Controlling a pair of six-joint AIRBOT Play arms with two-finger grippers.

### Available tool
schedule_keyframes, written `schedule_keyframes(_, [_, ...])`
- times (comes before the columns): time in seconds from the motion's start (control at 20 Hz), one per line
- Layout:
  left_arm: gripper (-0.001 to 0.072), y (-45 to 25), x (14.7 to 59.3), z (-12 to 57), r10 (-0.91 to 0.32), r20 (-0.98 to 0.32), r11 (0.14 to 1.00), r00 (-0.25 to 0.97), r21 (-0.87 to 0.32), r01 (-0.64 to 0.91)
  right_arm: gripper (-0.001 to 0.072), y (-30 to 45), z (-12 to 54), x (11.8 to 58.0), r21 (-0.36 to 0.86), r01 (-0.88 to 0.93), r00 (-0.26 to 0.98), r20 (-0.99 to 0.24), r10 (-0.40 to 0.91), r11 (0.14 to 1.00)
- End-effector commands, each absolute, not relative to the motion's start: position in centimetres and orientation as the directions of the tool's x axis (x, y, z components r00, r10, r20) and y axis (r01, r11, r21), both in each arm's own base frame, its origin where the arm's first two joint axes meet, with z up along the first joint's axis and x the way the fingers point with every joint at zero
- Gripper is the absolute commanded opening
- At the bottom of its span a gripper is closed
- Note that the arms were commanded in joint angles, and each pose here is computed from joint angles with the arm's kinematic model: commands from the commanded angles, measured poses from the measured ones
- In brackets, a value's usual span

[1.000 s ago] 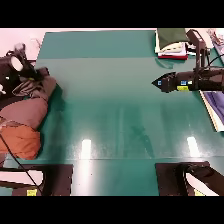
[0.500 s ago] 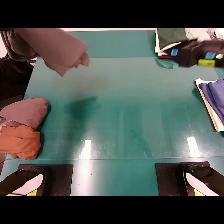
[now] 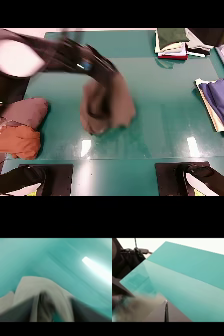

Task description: Fold the shirts.

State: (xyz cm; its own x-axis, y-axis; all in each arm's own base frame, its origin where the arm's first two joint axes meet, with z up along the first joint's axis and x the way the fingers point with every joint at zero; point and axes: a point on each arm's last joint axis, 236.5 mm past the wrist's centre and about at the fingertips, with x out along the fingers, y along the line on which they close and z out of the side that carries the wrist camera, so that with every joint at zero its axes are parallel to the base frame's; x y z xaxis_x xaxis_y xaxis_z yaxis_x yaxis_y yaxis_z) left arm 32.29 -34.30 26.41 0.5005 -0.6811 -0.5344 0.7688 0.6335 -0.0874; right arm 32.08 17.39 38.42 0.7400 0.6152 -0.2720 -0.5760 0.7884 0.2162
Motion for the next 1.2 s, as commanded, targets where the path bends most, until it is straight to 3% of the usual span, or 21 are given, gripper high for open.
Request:
schedule_keyframes(0.0, [0.0573, -38.8, 31.8, 22.9, -0.706, -0.563, 0.58, 0.43, -0.111, 0.807, 0.0017, 17.5, 38.4, 31.7, 0.214, -0.582, 0.733, -0.282, 0.62, 0.785])
schedule_keyframes(0.15, [0.0573, -32.4, 38.3, 22.6, -0.605, -0.572, 0.742, 0.554, -0.151, 0.654, 0.0017, 17.5, 38.3, 31.6, 0.214, -0.582, 0.73, -0.287, 0.62, 0.784])
schedule_keyframes(0.25, [0.0573, -25.4, 42.4, 20.9, -0.498, -0.623, 0.853, 0.603, -0.228, 0.469, 0.0017, 17.5, 38.1, 31.5, 0.214, -0.584, 0.725, -0.295, 0.622, 0.783])
schedule_keyframes(0.4, [0.0573, -16.5, 44.3, 15.0, -0.376, -0.741, 0.926, 0.556, -0.289, 0.241, 0.0017, 17.5, 37.9, 31.5, 0.216, -0.584, 0.722, -0.303, 0.622, 0.782])
schedule_keyframes(0.7, [0.0573, -12.1, 38.9, 0.0, -0.326, -0.897, 0.942, 0.298, -0.335, 0.023, 0.0018, 17.6, 37.9, 31.5, 0.216, -0.584, 0.722, -0.302, 0.623, 0.782])
schedule_keyframes(0.8, [0.0573, -13.2, 37.2, -3.2, -0.38, -0.886, 0.913, 0.266, -0.406, -0.046, 0.0017, 17.5, 37.9, 31.5, 0.216, -0.584, 0.722, -0.302, 0.622, 0.783])
schedule_keyframes(0.95, [0.0573, -13.8, 35.1, -6.2, -0.395, -0.891, 0.904, 0.224, -0.42, -0.076, 0.0017, 17.6, 37.9, 31.5, 0.217, -0.584, 0.722, -0.302, 0.623, 0.782])
schedule_keyframes(1.15, [0.0573, -15.7, 34.5, -6.9, -0.444, -0.866, 0.876, 0.23, -0.473, -0.094, 0.0017, 17.6, 37.9, 31.5, 0.217, -0.585, 0.722, -0.301, 0.623, 0.782])
